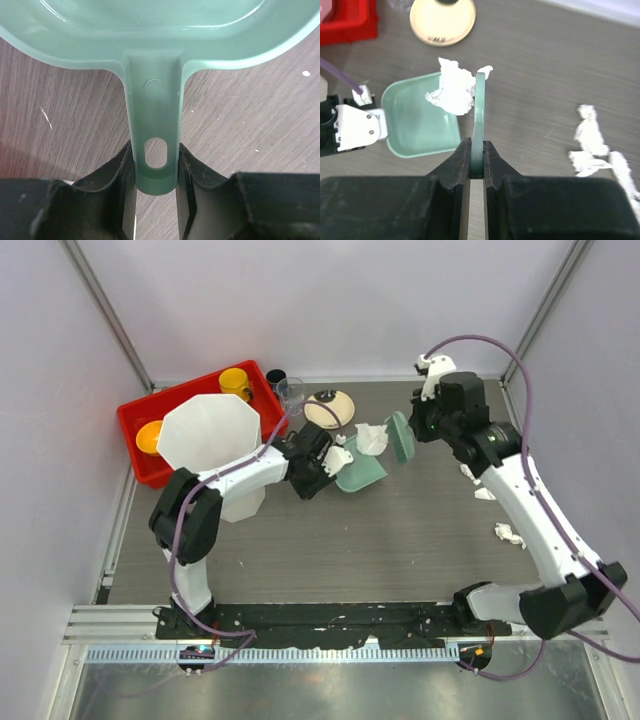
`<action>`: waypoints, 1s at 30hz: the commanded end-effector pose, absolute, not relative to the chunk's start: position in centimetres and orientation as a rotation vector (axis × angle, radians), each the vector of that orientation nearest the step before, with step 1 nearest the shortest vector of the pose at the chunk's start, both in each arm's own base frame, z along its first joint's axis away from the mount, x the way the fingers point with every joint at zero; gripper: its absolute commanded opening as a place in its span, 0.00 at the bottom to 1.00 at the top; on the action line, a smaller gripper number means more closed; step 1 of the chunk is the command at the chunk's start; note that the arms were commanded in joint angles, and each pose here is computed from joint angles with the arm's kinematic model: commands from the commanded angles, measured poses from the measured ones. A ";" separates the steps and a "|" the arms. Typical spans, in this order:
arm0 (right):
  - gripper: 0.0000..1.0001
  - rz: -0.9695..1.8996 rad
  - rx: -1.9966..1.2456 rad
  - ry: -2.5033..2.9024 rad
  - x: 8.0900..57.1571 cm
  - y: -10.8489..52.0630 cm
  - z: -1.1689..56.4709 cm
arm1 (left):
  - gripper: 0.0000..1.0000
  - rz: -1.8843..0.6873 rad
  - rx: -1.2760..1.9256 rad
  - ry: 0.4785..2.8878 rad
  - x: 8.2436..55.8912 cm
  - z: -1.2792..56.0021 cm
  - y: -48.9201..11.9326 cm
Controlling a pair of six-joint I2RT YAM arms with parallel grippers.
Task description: Sweep away the paper scraps from the table
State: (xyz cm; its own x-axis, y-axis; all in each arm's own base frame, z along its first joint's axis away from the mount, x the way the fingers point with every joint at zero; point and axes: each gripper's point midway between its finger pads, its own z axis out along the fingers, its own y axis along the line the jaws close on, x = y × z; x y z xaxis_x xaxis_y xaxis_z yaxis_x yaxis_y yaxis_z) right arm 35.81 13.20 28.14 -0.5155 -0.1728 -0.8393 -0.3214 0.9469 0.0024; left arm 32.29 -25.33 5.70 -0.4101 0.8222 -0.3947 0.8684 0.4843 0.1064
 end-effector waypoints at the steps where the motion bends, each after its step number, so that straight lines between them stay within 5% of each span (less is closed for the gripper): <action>1: 0.01 0.066 -0.208 1.808 35.3 9.7 37.2 | 0.00 -0.281 1.340 2.201 32.9 11.7 -27.3; 9: 0.01 0.384 -0.374 1.664 33.8 15.1 39.6 | 0.00 -0.291 1.334 2.198 33.7 12.0 -28.2; 13: 0.01 0.299 -0.287 1.741 35.0 13.6 38.4 | 0.00 -0.187 1.345 2.296 34.3 10.8 -27.0; 21: 0.01 0.013 -0.164 1.938 44.5 7.8 31.9 | 0.00 -0.124 1.396 2.373 32.2 9.0 -23.7; 30: 0.01 -0.146 -0.562 1.984 51.2 9.5 25.0 | 0.00 0.002 1.504 2.523 30.6 5.1 -21.0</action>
State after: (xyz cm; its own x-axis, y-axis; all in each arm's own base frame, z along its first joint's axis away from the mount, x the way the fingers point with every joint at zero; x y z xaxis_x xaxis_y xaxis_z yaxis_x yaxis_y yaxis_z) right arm 50.00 7.92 22.51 -0.4981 -0.2876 -0.8181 -0.2185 0.9546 -0.2025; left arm 29.98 -21.86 5.37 -0.4657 0.8525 -0.2373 0.8664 0.4938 0.0736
